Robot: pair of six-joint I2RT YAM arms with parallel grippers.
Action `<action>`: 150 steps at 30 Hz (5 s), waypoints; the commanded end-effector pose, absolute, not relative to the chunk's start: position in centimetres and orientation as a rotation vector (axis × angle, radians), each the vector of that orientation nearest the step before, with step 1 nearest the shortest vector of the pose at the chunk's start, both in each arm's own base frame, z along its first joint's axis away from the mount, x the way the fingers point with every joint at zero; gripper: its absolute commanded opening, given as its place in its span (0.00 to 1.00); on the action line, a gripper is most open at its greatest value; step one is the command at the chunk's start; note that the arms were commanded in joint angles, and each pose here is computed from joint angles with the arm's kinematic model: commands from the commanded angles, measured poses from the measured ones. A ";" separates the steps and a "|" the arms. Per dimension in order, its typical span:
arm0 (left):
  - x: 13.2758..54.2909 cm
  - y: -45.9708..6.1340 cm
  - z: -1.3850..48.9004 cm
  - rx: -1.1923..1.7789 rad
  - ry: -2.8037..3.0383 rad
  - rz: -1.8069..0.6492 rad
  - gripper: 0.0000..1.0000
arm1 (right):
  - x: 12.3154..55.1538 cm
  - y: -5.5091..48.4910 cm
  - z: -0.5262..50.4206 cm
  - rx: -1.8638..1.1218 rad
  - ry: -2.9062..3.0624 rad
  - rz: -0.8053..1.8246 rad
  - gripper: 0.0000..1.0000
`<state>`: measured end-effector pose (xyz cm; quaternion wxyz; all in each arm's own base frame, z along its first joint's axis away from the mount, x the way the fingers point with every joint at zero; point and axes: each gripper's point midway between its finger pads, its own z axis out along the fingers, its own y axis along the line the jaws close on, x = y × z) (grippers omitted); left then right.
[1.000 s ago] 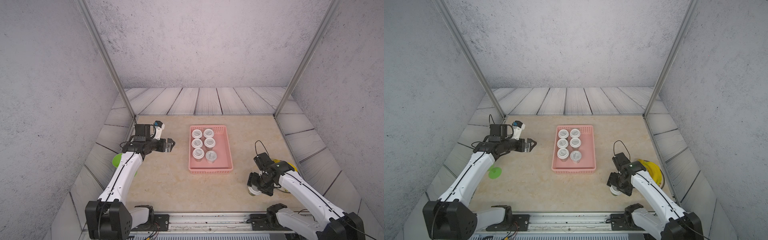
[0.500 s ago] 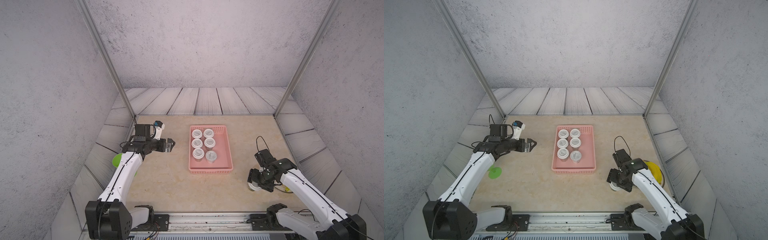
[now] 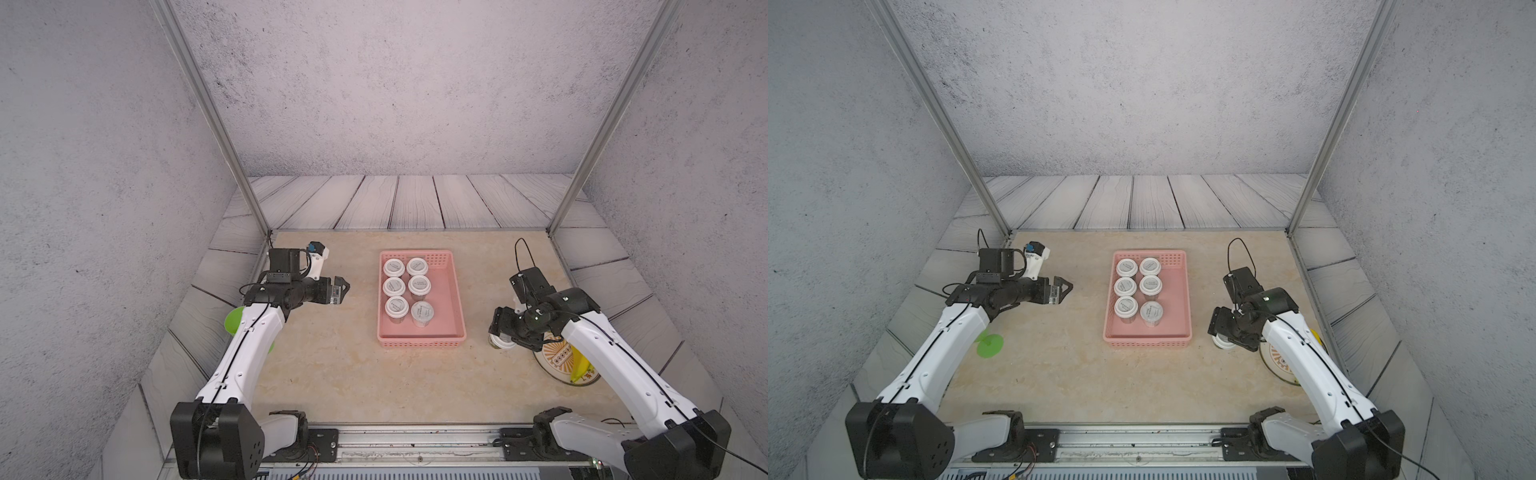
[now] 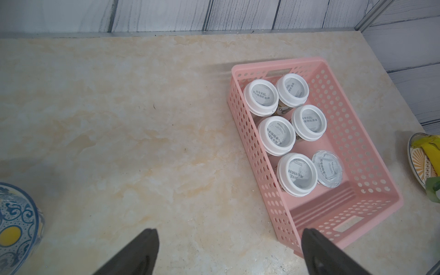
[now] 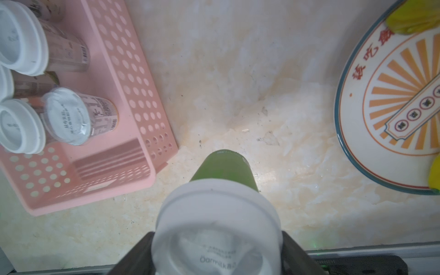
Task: Put the yogurt in the basket
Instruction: Pick up the yogurt from the center of the board, then place the yogurt in the basket, then reset both arms
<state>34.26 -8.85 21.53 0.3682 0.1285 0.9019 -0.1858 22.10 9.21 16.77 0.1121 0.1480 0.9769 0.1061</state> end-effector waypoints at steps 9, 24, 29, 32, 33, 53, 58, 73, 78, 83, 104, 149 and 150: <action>34.2 -8.5 21.7 0.330 2.307 -0.470 0.99 | 26.2 13.2 19.7 0.289 2.859 0.484 0.75; 34.1 -8.0 21.8 0.315 2.307 -0.461 0.99 | 28.2 19.5 18.9 0.078 2.931 0.535 0.73; 34.0 -8.1 22.0 0.318 2.297 -0.465 0.99 | 28.5 20.9 17.8 0.025 2.950 0.522 0.72; 34.1 -7.9 22.0 0.310 2.301 -0.462 0.99 | 28.6 21.3 17.0 -0.006 2.981 0.486 0.72; 34.1 -8.0 22.2 0.311 2.297 -0.464 0.99 | 28.6 21.4 16.8 -0.013 2.988 0.482 0.72; 34.1 -7.9 21.9 0.311 2.302 -0.465 0.99 | 29.5 22.4 12.0 -0.110 3.107 0.363 0.72; 34.1 -8.0 21.7 0.316 2.300 -0.469 0.99 | 29.9 22.9 11.0 -0.113 3.112 0.361 0.72; 34.2 -7.9 21.6 0.313 2.305 -0.468 0.99 | 29.7 23.1 8.7 -0.134 3.153 0.327 0.72; 34.1 -8.0 21.5 0.315 2.302 -0.473 0.99 | 29.7 23.4 8.2 -0.137 3.146 0.331 0.72; 34.1 -8.0 21.7 0.312 2.306 -0.474 0.99 | 29.5 23.3 7.7 -0.142 3.153 0.309 0.72; 34.1 -8.0 21.9 0.311 2.300 -0.478 0.99 | 29.1 22.4 11.8 -0.171 3.078 0.273 0.87; 39.4 -4.1 15.7 0.269 2.147 -0.130 0.98 | 36.1 8.8 25.6 -0.193 2.119 -0.279 0.99; 39.5 -3.9 15.3 0.262 2.133 -0.117 0.98 | 36.1 8.3 25.5 -0.199 2.092 -0.304 0.99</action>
